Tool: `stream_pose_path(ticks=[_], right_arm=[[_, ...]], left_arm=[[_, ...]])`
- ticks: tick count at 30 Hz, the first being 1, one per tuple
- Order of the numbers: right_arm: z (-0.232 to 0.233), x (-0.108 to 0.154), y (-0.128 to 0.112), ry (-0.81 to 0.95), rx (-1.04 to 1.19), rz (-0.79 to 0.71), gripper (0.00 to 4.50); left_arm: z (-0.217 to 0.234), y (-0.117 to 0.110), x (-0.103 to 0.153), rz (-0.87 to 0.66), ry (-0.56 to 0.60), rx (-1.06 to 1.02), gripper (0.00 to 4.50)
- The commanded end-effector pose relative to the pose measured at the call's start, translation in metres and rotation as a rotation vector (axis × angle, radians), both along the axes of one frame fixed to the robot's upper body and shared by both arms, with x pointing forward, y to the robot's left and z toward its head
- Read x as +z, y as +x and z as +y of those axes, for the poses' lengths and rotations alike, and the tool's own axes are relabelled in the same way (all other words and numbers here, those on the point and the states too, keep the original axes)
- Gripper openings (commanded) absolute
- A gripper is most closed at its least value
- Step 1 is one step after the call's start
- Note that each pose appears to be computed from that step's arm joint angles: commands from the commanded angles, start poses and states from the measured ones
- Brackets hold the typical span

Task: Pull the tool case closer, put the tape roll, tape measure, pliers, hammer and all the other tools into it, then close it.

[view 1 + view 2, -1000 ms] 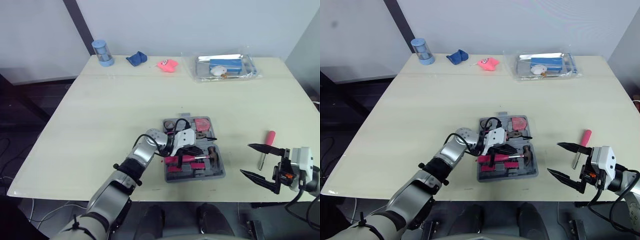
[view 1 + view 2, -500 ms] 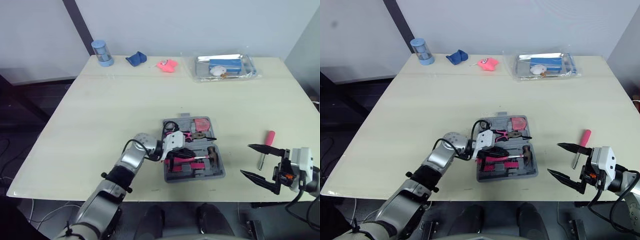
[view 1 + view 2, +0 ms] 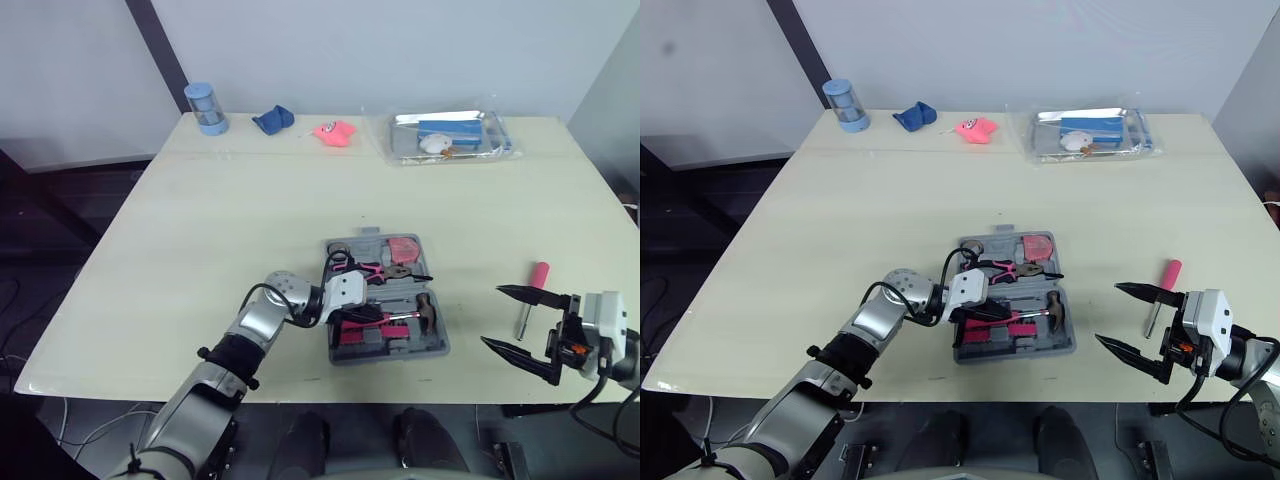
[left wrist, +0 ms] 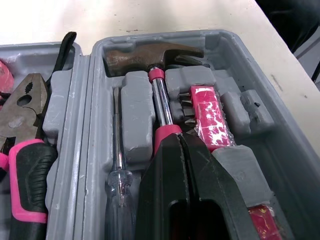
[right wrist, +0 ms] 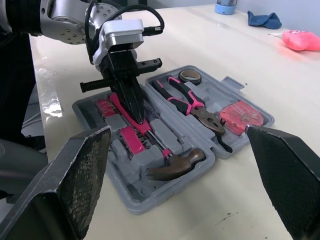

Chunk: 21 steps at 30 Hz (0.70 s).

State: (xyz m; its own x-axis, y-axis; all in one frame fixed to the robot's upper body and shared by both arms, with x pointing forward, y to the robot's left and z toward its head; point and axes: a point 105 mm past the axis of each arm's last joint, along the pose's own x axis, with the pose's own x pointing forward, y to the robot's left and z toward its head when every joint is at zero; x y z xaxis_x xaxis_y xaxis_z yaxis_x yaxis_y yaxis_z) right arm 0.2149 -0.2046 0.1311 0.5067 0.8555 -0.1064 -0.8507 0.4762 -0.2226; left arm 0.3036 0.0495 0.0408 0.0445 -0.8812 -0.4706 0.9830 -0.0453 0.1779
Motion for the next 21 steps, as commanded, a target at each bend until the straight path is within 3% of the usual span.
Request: stream_pose_path(ticks=[1, 10, 18, 21], right_arm=[[-0.002, 0.008, -0.001, 0.010, -0.004, -0.029, 4.50], [-0.017, 0.004, 0.001, 0.101, -0.120, -0.007, 4.50], [-0.053, -0.013, -0.008, 0.122, -0.298, 0.030, 4.50], [-0.075, -0.022, -0.011, 0.125, -0.406, 0.048, 4.50]], left_arm=[[0.014, -0.003, -0.028, 0.063, 0.058, 0.066, 0.03], [0.022, 0.012, 0.046, -0.009, -0.309, 0.195, 0.03], [0.085, 0.007, 0.079, -0.017, -0.424, 0.417, 0.03], [0.122, -0.001, 0.079, -0.018, -0.430, 0.536, 0.03]])
